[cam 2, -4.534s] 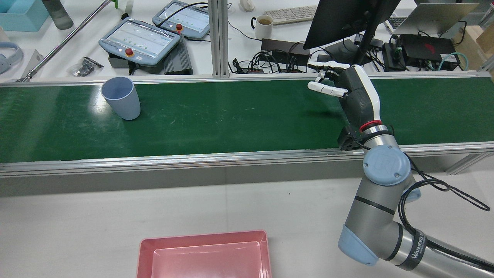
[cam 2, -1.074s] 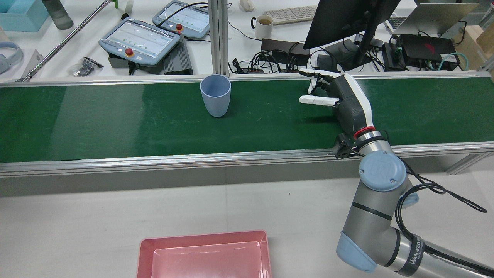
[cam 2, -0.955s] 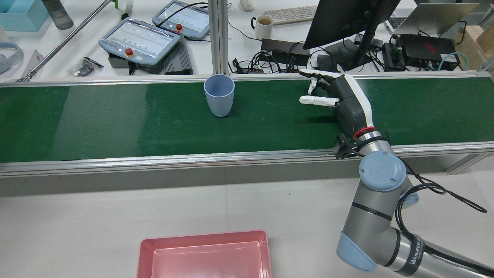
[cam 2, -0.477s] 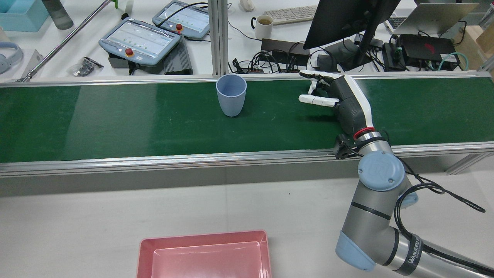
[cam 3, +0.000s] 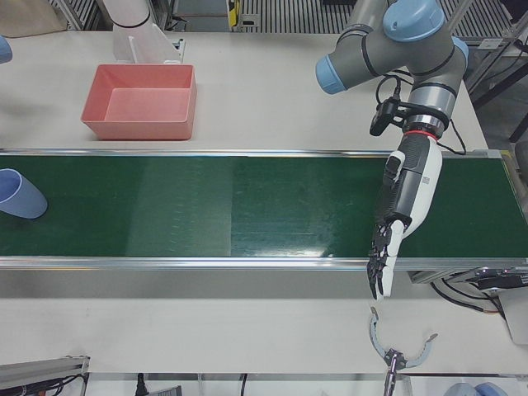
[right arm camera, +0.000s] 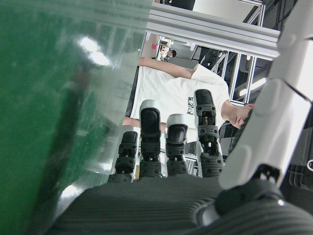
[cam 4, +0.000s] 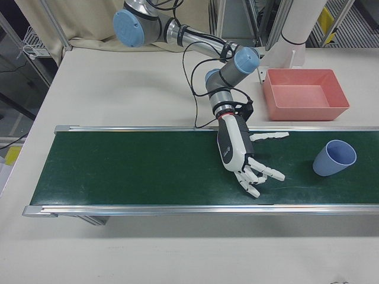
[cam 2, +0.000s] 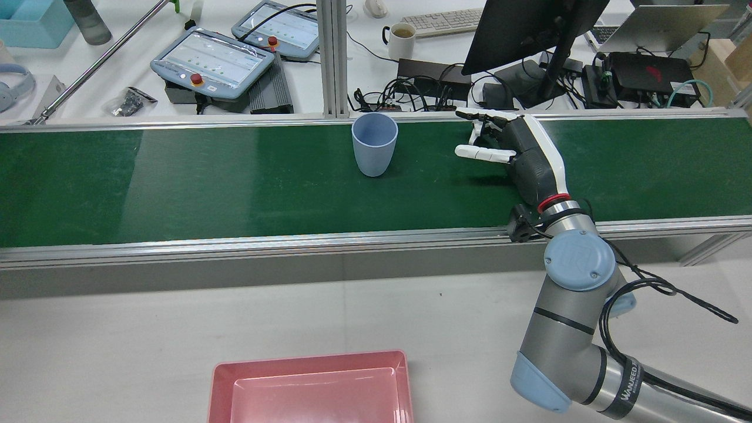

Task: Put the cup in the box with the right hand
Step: 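Hold the open right hand still as the blue cup approaches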

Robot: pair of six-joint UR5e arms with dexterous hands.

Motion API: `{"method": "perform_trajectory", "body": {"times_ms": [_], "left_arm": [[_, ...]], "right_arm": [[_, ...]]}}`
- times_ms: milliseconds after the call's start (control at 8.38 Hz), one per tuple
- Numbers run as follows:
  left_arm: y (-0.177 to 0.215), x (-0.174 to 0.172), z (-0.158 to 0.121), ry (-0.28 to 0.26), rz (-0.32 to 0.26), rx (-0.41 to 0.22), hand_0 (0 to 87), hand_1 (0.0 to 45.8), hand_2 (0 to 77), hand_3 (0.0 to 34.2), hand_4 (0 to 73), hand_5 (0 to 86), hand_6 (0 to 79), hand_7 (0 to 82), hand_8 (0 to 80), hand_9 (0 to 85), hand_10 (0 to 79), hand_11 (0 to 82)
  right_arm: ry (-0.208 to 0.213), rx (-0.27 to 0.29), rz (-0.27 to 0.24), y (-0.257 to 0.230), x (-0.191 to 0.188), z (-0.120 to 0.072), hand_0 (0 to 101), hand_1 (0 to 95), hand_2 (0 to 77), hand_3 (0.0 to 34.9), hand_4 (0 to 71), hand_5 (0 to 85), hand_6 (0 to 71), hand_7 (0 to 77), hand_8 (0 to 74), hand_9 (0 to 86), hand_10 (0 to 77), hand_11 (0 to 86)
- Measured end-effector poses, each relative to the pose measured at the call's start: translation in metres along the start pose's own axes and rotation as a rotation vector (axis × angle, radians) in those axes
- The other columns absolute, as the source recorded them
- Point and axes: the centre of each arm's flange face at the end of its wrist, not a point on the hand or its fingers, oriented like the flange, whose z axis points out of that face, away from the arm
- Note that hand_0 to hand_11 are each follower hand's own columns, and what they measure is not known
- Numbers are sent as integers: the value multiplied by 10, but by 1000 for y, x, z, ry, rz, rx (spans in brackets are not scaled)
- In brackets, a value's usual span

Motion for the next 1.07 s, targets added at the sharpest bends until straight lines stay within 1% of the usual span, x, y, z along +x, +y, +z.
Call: {"method": "perform_trajectory", "body": {"times_ms": [119, 477, 1074], "left_arm": [[0, 0, 0, 1, 0, -1, 0, 5, 5, 0, 0, 0, 0, 0, 0, 0, 0, 0], [0, 0, 0, 0, 0, 0, 0, 5, 5, 0, 0, 0, 0, 0, 0, 0, 0, 0], [0, 0, 0, 1, 0, 0, 0, 5, 5, 0, 0, 0, 0, 0, 0, 0, 0, 0]], "right_arm": [[0, 1, -1, 0, 0, 0, 481, 125, 60, 0, 273, 65, 311, 704, 344, 578, 125, 196], [3, 4, -10, -2, 2, 0, 479, 125, 60, 0, 273, 65, 316, 698, 344, 578, 125, 196], [48, 18, -45, 5, 3, 1, 481, 125, 60, 0, 278, 65, 316, 704, 344, 578, 114, 180]]}}
